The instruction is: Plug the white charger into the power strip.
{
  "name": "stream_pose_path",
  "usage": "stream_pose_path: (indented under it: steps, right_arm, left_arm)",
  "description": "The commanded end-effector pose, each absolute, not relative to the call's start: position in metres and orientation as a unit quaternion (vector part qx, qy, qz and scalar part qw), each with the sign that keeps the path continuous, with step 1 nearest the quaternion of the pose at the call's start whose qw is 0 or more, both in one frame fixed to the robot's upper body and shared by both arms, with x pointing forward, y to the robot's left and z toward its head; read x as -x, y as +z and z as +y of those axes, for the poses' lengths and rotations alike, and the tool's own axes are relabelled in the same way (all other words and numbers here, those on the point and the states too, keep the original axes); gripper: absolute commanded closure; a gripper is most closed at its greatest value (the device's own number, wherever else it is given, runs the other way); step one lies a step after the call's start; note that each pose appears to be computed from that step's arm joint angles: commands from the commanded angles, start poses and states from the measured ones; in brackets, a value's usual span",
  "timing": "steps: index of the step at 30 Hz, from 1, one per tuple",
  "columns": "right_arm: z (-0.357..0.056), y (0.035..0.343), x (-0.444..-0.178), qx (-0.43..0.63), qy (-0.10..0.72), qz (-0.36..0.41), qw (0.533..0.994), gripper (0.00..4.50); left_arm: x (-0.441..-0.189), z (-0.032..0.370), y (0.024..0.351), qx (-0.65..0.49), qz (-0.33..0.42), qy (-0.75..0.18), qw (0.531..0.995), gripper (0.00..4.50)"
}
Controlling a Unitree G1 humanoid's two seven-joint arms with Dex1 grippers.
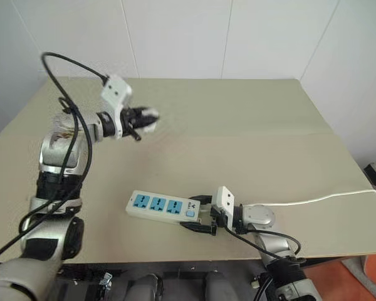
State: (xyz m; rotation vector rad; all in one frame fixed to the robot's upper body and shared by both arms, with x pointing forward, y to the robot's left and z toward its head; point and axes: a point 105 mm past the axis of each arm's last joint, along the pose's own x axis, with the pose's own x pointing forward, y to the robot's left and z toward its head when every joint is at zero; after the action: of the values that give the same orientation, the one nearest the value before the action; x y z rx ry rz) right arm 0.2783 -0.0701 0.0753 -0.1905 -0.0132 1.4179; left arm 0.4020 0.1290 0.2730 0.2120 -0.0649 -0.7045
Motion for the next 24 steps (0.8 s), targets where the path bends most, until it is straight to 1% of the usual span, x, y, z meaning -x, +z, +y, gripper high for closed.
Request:
stream_pose_path:
  steps: [1,5,7,10,11,13,15,18,24]
  right_arm:
    - [-0.072,0.071,-0.273,0.088,0.688,0.013,0.720,1.08]
    - [-0.076,0.074,-0.290,0.099,0.687,0.015,0.719,1.08]
    - [-0.078,0.074,-0.297,0.104,0.685,0.018,0.721,1.08]
    - [-0.079,0.069,-0.304,0.112,0.678,0.021,0.726,1.08]
    - [-0.079,0.068,-0.305,0.113,0.677,0.021,0.727,1.08]
    - [-0.078,0.063,-0.304,0.113,0.675,0.025,0.729,1.08]
    - [-0.078,0.059,-0.303,0.113,0.674,0.026,0.730,1.08]
    - [-0.078,0.054,-0.299,0.113,0.674,0.028,0.729,1.08]
    - [-0.079,0.053,-0.298,0.115,0.674,0.031,0.729,1.08]
  left_arm:
    - [-0.373,0.112,0.306,-0.040,-0.098,-0.440,0.892,3.47]
    - [-0.344,0.092,0.305,-0.017,-0.129,-0.497,0.858,3.47]
    - [-0.330,0.085,0.302,-0.026,-0.156,-0.515,0.842,3.47]
    - [-0.300,0.076,0.290,-0.045,-0.198,-0.565,0.800,3.47]
    - [-0.294,0.076,0.287,-0.047,-0.204,-0.575,0.791,3.47]
    - [-0.283,0.078,0.274,-0.035,-0.184,-0.602,0.776,3.47]
    - [-0.277,0.080,0.263,-0.030,-0.167,-0.614,0.771,3.47]
    - [-0.269,0.084,0.237,-0.035,-0.147,-0.625,0.766,3.47]
    - [-0.263,0.086,0.223,0.003,-0.111,-0.651,0.751,3.47]
